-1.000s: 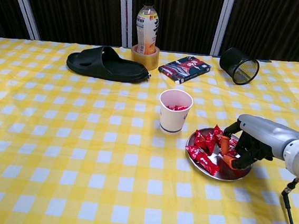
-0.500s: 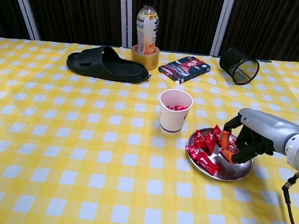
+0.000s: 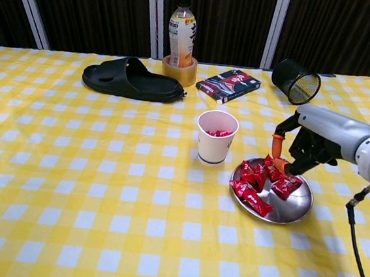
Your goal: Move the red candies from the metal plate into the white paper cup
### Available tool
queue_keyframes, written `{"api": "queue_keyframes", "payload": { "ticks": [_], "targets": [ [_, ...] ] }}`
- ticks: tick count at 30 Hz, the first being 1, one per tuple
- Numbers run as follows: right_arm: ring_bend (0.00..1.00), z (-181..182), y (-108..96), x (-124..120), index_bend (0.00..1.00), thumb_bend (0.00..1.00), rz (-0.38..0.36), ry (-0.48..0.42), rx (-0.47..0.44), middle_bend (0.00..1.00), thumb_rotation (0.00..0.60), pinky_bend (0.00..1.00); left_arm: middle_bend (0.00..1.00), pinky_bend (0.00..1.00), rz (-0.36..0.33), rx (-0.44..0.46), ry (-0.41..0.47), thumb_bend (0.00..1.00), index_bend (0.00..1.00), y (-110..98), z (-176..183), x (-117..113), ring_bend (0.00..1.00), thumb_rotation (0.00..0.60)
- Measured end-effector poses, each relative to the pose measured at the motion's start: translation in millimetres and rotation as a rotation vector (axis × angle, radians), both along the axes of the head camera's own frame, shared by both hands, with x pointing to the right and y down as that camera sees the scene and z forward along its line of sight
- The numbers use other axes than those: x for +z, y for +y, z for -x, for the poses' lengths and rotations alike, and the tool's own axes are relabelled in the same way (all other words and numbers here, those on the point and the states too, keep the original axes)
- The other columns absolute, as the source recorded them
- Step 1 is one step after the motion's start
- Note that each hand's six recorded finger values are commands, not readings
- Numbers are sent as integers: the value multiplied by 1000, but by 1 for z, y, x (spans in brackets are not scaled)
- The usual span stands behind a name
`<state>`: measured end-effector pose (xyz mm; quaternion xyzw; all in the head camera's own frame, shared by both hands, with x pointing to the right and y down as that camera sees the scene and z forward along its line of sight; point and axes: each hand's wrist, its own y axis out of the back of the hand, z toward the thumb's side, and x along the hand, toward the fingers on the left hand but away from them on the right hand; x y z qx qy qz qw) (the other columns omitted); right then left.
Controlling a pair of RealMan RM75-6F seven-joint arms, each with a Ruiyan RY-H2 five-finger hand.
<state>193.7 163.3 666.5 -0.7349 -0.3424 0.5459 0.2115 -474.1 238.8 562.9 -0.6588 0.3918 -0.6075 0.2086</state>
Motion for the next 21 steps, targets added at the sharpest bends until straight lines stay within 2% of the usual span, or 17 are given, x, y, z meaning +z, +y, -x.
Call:
{"api": "queue_keyframes", "payload": {
  "ticks": [11,21],
  "targets": [
    [899,27,-45,-30,578,473,-94,-40,-21,929,600,844,0,0,10,-5,-1,46,0,0,1,1,0,600],
    [899,58,-58,-20,578,473,-80,-54,-47,929,600,844,0,0,27,-15,5,46,0,0,2,3,0,600]
  ]
}}
